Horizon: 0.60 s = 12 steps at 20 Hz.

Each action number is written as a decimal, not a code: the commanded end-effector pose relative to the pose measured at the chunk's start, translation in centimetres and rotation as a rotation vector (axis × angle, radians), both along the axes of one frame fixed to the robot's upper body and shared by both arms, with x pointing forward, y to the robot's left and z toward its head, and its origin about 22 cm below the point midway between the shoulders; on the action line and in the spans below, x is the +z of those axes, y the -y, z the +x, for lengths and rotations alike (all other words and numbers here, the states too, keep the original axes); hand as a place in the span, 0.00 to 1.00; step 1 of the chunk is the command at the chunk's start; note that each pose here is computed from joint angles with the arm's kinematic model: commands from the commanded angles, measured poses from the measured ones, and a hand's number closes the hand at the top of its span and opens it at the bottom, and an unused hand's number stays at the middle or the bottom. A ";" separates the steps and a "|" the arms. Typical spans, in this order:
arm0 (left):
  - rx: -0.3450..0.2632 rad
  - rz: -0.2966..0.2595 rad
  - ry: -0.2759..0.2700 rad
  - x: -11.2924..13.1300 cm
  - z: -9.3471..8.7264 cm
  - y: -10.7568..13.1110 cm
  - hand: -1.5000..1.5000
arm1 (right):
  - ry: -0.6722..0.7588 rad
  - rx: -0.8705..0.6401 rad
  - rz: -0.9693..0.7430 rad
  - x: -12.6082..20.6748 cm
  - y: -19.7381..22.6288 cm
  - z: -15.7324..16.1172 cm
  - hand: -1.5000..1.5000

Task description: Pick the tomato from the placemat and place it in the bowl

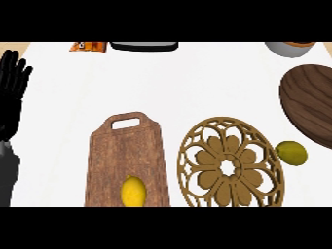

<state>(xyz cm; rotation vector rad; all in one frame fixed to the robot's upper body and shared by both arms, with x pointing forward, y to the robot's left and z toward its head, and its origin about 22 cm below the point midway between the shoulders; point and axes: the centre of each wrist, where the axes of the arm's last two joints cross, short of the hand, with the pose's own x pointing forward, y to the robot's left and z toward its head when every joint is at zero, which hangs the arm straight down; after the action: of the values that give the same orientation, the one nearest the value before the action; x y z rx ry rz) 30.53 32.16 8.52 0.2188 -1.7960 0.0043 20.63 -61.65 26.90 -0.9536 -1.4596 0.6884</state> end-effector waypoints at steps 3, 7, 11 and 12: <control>0.007 -0.002 0.010 0.2 -0.4 -0.4 0.50 | -0.116 0.147 0.036 -2.2 -3.3 5.3 1.00; 0.003 -0.007 -0.010 0.8 -0.5 -0.9 0.50 | -0.166 0.169 0.051 -3.9 -7.2 9.7 1.00; 0.006 -0.010 -0.008 0.7 -0.4 -2.7 0.50 | -0.199 0.181 0.037 -7.1 -10.2 12.7 1.00; 0.030 -0.011 -0.004 -2.3 -1.8 0.3 0.50 | -0.209 0.171 0.050 -9.0 -10.3 12.6 1.00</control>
<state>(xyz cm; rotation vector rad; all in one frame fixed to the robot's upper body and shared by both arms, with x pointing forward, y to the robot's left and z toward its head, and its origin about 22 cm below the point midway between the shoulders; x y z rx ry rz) 29.76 32.75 8.08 0.2214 -1.7873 0.0221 31.15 -53.88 20.96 -0.7356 -1.3957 0.8202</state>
